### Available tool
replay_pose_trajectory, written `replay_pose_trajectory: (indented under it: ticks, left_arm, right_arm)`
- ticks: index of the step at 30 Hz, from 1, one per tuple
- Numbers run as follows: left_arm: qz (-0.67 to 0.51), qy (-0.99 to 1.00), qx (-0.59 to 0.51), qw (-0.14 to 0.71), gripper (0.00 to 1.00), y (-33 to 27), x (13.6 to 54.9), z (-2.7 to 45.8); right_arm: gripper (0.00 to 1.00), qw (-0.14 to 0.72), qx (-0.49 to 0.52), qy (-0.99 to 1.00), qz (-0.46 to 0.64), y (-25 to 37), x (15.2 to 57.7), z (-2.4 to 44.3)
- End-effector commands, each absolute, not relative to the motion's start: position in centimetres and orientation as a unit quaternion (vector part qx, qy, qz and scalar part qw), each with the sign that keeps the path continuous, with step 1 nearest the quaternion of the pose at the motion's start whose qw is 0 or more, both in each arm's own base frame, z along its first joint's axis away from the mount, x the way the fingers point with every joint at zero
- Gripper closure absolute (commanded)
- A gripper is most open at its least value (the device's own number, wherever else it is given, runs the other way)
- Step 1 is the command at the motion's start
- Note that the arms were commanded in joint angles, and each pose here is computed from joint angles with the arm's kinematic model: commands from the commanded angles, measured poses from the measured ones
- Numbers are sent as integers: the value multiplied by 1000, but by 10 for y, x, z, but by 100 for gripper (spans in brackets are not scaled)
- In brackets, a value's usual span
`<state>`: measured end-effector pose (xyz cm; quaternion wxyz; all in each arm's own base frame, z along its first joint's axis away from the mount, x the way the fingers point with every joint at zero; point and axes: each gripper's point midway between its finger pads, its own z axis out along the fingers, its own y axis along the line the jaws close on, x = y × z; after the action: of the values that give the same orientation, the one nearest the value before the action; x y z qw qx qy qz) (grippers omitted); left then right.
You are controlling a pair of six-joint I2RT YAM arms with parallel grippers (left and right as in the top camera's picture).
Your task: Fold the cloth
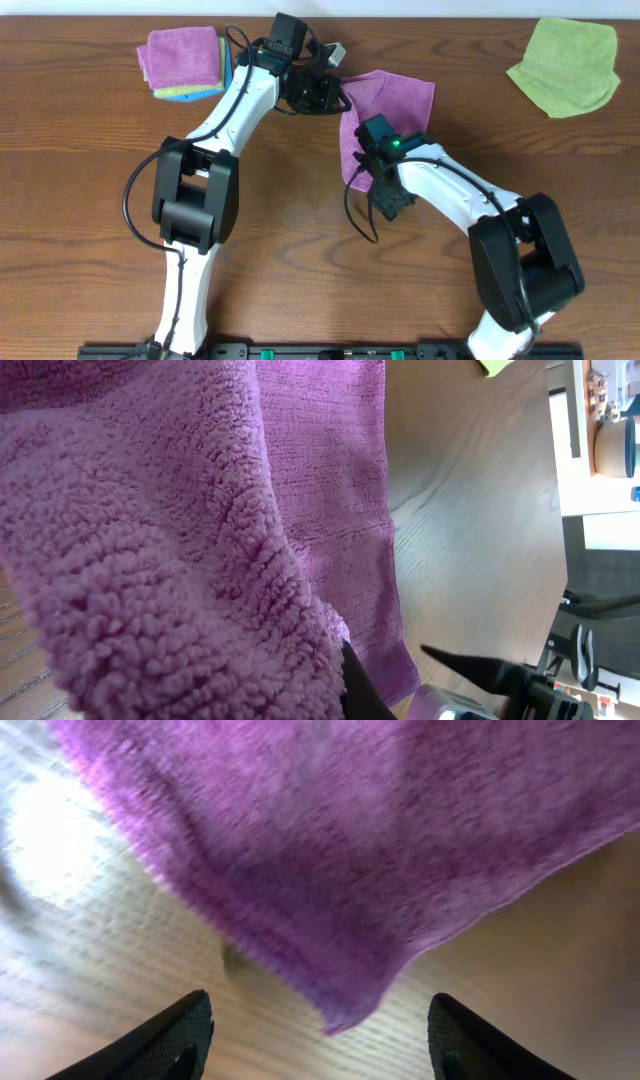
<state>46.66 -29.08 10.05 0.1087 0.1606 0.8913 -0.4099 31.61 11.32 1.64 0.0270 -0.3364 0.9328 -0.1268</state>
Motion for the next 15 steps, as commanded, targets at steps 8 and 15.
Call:
replay_pose_trajectory:
  ticks: [8,15]
  left_arm:
    - [-408,887,172,127,94,-290,470,114]
    - [-408,887,173,129,94,-290,471,114]
  right_arm:
    - [28,29,-376,912,-160,108,328,5]
    - [65,10,-381,912,-152,110,323,-10]
